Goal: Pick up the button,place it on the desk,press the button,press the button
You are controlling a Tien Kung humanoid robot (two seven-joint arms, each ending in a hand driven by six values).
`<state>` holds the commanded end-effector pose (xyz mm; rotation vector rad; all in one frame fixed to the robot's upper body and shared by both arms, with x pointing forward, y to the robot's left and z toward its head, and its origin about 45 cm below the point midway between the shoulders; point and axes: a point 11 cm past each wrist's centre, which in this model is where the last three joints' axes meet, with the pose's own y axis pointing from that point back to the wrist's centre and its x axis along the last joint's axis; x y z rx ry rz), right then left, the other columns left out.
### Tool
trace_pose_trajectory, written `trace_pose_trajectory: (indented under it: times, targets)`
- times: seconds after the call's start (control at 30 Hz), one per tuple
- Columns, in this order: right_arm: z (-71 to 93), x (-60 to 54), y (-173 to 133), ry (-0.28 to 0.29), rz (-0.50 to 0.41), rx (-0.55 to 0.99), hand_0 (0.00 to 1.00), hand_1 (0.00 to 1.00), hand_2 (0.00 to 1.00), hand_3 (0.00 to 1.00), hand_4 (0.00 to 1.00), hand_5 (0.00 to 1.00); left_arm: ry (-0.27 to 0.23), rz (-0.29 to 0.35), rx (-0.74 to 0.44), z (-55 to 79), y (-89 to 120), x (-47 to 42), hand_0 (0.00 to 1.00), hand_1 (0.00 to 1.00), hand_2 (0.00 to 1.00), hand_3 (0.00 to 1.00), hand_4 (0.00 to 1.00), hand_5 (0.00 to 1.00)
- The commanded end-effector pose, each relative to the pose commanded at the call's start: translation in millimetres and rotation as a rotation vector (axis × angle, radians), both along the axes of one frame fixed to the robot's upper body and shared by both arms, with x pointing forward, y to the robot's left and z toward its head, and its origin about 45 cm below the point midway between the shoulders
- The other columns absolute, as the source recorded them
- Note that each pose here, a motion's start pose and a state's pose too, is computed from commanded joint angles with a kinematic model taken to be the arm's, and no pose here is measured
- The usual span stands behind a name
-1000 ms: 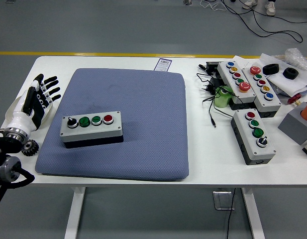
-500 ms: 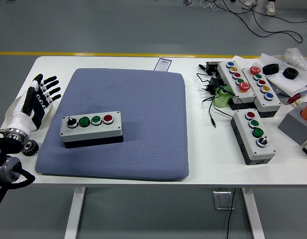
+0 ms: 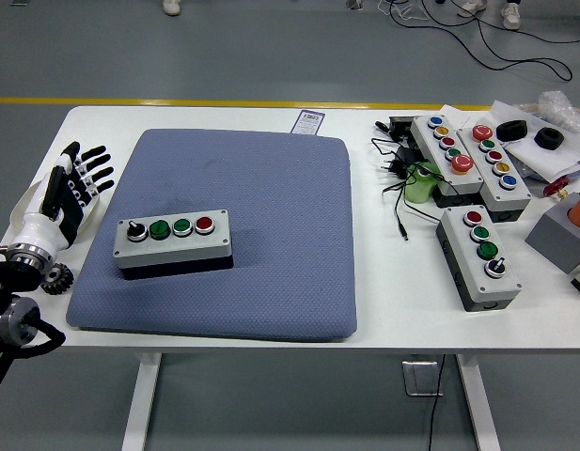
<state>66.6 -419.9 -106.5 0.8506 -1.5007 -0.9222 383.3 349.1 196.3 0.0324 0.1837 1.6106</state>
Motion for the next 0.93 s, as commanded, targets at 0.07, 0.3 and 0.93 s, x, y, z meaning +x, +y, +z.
trace_pose_trajectory:
  times: [0.07,0.3,0.93]
  targets:
    - [0.2,0.5,-0.2,-0.001,0.001,0.0,0.654,0.664,0.677,0.586,0.421,0.258,-0.001,0.0,0.001,0.4,-0.1,0.5,0.787,0.83,0.836,0.773,0.574,0.998]
    - [0.4,2.3,-0.2,-0.004,0.002,0.0,0.655,0.664,0.677,0.586,0.421,0.258,-0.01,0.031,-0.007,-0.3,4.6,2.3,0.871,0.892,0.906,0.873,0.572,0.998]
    - [0.8,4.1,-0.5,-0.007,0.006,0.0,0.655,0.664,0.677,0.586,0.421,0.258,-0.049,-0.037,-0.044,3.4,7.0,3.3,0.847,0.875,0.895,0.866,0.576,0.998]
